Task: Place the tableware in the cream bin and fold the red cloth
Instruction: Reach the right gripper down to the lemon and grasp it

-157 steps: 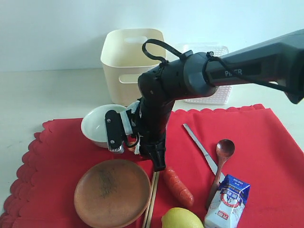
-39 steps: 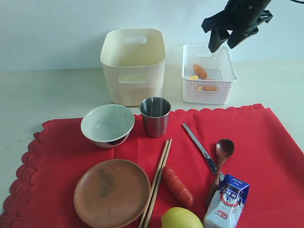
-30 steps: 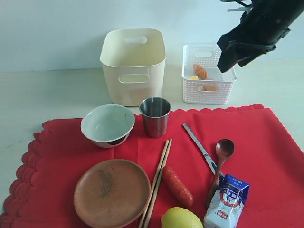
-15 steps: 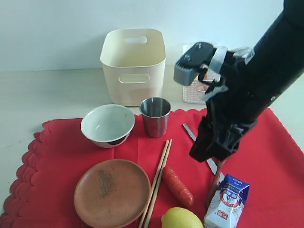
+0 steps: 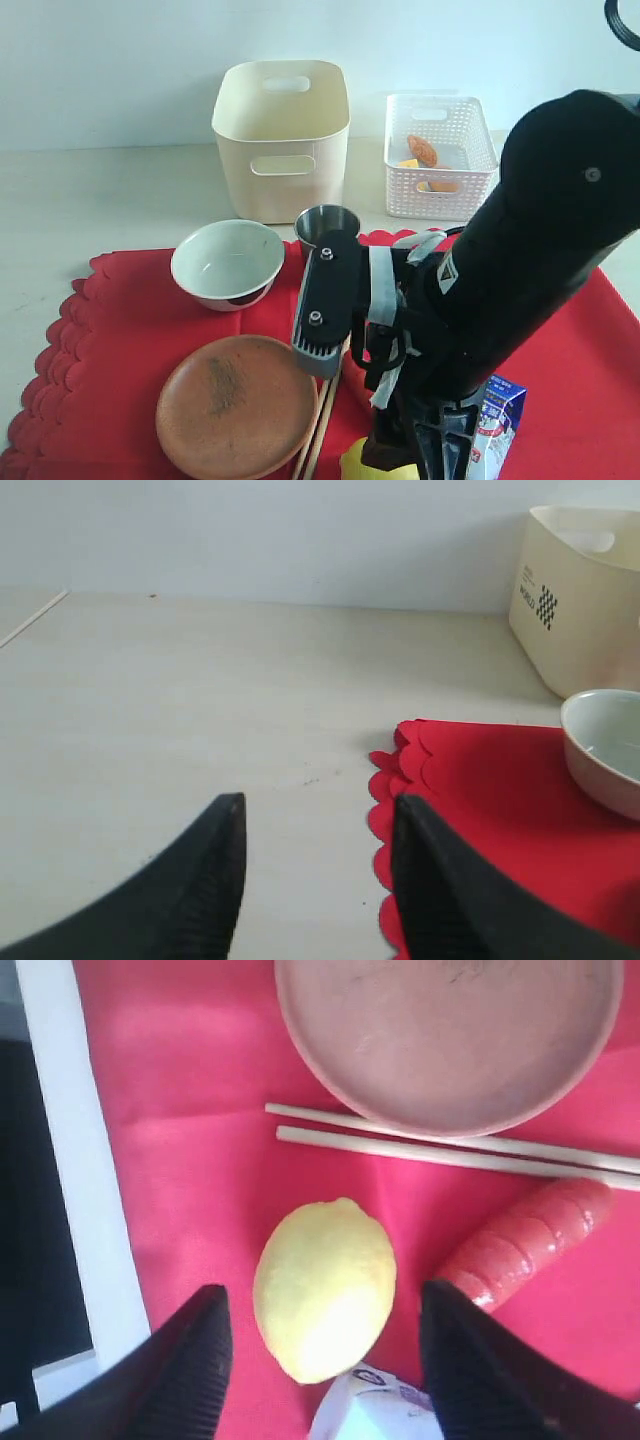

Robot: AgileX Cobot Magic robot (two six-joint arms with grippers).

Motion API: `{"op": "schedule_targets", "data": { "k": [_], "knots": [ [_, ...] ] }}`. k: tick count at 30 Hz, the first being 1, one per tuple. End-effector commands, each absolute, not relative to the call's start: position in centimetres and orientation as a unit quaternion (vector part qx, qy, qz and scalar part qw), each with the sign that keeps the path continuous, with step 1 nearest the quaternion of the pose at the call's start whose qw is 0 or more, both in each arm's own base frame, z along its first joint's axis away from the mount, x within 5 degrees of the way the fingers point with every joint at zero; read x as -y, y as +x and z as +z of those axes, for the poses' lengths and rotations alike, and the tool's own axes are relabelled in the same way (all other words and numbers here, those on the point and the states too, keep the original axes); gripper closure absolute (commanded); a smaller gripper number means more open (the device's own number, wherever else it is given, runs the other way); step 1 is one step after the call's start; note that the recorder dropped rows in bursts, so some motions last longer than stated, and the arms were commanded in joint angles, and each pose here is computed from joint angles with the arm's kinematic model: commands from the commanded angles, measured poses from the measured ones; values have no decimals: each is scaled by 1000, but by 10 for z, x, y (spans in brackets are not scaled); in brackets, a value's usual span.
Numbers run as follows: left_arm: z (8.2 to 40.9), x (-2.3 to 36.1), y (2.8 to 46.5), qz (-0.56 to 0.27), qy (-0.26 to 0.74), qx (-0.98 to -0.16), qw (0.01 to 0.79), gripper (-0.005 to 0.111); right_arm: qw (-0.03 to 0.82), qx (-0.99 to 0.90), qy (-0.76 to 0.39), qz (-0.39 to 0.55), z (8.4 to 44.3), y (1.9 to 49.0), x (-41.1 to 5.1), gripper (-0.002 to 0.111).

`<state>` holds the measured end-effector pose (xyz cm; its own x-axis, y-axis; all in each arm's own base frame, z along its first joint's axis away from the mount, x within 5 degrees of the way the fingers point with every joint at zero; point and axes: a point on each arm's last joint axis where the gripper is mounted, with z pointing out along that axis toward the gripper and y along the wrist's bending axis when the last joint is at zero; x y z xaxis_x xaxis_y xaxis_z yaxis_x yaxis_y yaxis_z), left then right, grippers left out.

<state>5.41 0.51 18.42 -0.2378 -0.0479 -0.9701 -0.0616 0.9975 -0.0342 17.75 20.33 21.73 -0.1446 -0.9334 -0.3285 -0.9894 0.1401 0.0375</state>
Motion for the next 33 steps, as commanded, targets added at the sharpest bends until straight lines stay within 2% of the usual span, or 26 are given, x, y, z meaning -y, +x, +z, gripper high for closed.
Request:
{"op": "schedule_targets", "data": {
  "k": [1, 4, 10, 16, 26, 28, 30, 33],
  "knots": [
    [184, -5, 54, 4, -37, -783, 621, 61, 89, -757, -636, 119, 201, 180, -208, 46],
    [184, -5, 54, 4, -37, -783, 621, 61, 64, -768, -626, 117, 187, 183, -211, 43],
    [184, -5, 54, 4, -37, -783, 621, 61, 41, -787, -605, 109, 166, 189, -215, 43],
    [184, -5, 54, 4, -37, -783, 621, 61, 34, -792, -606, 68, 155, 189, -217, 43],
    [184, -5, 54, 4, -37, -783, 621, 61, 15, -791, -608, 64, 138, 181, -229, 44],
    [184, -5, 54, 4, -37, -783, 621, 61, 13, -798, -600, 59, 134, 182, -229, 50],
    [184, -5, 54, 4, -37, -783, 621, 61, 8, -806, -590, 51, 132, 183, -228, 62],
    [184, -5, 54, 4, -37, -783, 621, 61, -3, -803, -595, 34, 131, 184, -225, 85]
  ]
}}
